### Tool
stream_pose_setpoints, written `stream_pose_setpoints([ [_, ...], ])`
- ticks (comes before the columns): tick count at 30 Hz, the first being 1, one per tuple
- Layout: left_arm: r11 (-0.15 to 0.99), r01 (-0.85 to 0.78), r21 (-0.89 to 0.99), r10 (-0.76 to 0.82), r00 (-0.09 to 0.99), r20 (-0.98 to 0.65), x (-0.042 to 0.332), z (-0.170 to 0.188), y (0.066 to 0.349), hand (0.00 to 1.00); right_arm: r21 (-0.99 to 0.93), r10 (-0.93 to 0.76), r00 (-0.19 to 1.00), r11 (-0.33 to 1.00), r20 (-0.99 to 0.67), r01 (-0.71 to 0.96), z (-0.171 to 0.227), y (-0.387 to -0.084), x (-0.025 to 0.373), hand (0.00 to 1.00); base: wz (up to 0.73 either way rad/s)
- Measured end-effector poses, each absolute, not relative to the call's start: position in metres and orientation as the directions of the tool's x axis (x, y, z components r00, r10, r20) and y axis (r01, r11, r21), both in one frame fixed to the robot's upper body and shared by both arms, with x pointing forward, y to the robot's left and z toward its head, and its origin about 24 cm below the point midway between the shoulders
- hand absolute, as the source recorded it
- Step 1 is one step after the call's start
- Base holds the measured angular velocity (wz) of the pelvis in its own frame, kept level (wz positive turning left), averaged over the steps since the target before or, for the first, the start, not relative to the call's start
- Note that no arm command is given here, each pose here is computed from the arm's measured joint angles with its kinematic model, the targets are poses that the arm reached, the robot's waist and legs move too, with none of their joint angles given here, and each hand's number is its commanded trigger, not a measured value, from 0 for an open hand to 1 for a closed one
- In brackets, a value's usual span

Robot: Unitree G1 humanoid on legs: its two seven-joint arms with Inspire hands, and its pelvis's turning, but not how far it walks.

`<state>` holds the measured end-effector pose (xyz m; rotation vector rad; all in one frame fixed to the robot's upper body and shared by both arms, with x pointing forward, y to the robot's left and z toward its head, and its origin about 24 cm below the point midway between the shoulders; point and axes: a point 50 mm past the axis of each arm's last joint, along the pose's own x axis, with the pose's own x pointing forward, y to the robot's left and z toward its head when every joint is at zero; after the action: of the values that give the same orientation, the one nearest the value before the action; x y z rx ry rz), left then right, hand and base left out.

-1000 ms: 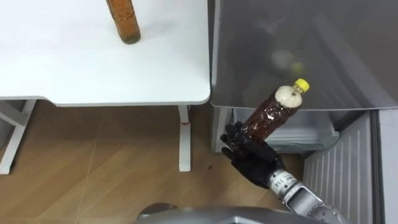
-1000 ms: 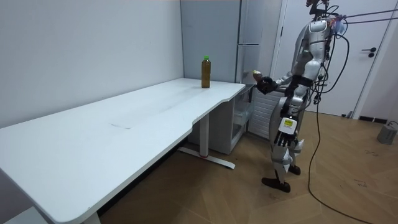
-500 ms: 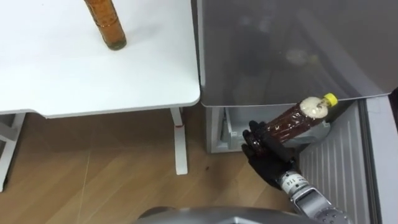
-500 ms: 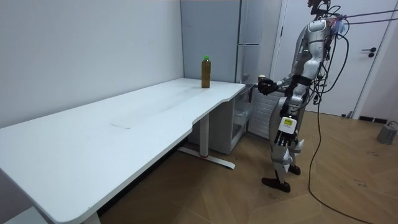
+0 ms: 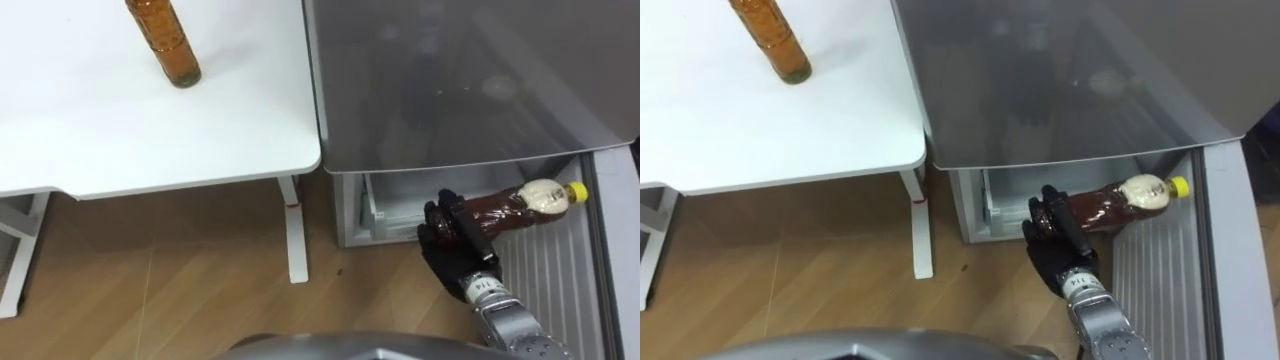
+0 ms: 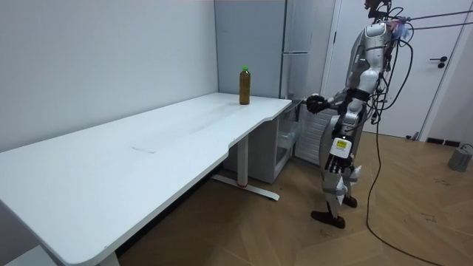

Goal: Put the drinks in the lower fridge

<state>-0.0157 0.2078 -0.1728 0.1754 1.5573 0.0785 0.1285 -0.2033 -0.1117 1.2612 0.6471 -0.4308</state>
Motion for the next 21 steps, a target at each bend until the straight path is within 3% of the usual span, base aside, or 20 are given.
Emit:
stream_pose_setpoints([
  [21, 0.994, 0.047, 0.096, 0.096, 0.002, -0.995, -0.027, -0.171, 0.211, 0.00, 0.692, 0.003, 0.710, 0.225, -0.705, 0.686, -0.124, -0.209, 0.131, 1.00, 0.11],
])
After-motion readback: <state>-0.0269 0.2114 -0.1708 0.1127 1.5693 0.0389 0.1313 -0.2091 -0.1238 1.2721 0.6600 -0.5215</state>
